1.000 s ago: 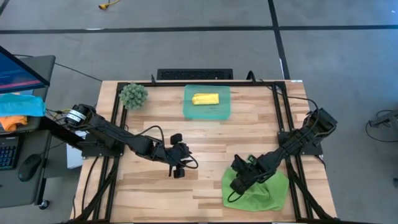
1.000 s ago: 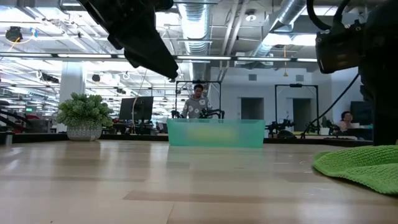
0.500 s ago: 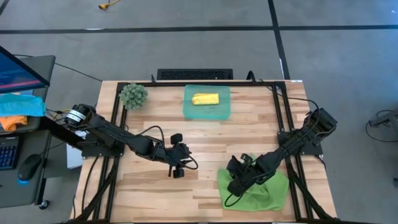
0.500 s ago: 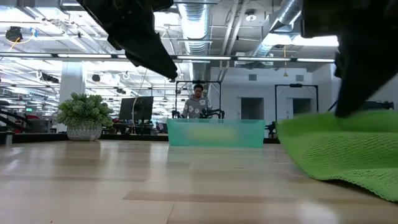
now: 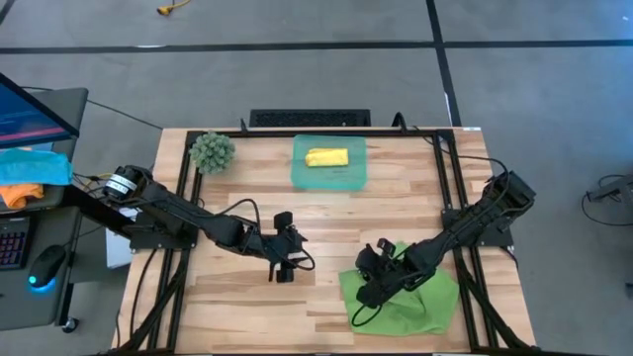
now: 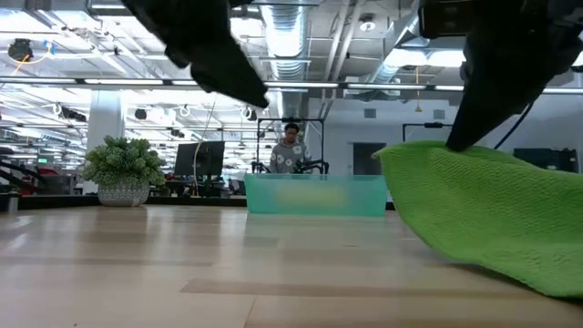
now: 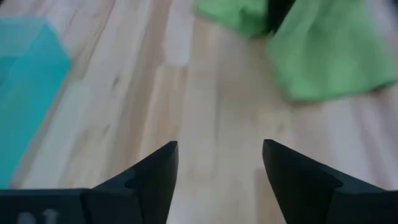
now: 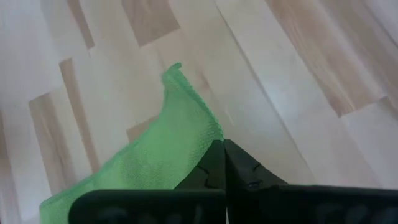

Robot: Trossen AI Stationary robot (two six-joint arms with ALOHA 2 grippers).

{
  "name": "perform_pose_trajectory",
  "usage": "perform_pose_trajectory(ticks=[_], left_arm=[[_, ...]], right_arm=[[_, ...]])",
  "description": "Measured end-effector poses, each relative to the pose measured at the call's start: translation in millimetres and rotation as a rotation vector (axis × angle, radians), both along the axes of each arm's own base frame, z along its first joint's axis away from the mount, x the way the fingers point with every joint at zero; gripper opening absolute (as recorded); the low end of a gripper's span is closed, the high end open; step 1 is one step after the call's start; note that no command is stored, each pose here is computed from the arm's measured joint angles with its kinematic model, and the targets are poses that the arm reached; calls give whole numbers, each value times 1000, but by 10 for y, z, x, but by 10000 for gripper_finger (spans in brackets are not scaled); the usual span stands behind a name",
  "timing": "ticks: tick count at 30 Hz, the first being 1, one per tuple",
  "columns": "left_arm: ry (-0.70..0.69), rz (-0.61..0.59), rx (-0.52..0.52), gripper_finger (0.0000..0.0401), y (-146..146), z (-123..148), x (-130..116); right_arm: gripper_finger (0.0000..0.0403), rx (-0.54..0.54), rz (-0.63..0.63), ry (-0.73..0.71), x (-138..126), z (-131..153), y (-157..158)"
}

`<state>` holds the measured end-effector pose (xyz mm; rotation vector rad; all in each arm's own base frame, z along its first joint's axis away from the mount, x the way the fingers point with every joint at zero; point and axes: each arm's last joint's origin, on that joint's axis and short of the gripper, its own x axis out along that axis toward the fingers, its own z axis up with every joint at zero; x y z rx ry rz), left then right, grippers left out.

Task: Roll microfiber towels into tight, uniform cylinder then place into a basket
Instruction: Fold the green microfiber cloth

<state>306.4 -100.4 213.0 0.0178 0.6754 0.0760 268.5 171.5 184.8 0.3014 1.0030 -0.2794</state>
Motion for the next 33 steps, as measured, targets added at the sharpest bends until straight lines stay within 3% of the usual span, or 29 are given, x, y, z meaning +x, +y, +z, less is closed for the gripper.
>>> perform_pose_trajectory(ticks=[6,17,26,33], left_arm=[[-104,-86,-69,234,-88,-56,172],[-223,-114,-171,226,-105,-351,471],[-215,-151,-295,226,-110,-614,623],[-191,-125,-292,226,-119,-732,726]], right_arm=[[5,-8,12,-4,22,3,-23],[5,-8,55,-46,60,25,4],[4,-30,58,-74,90,37,-13],[5,-24,53,-83,106,42,-20]])
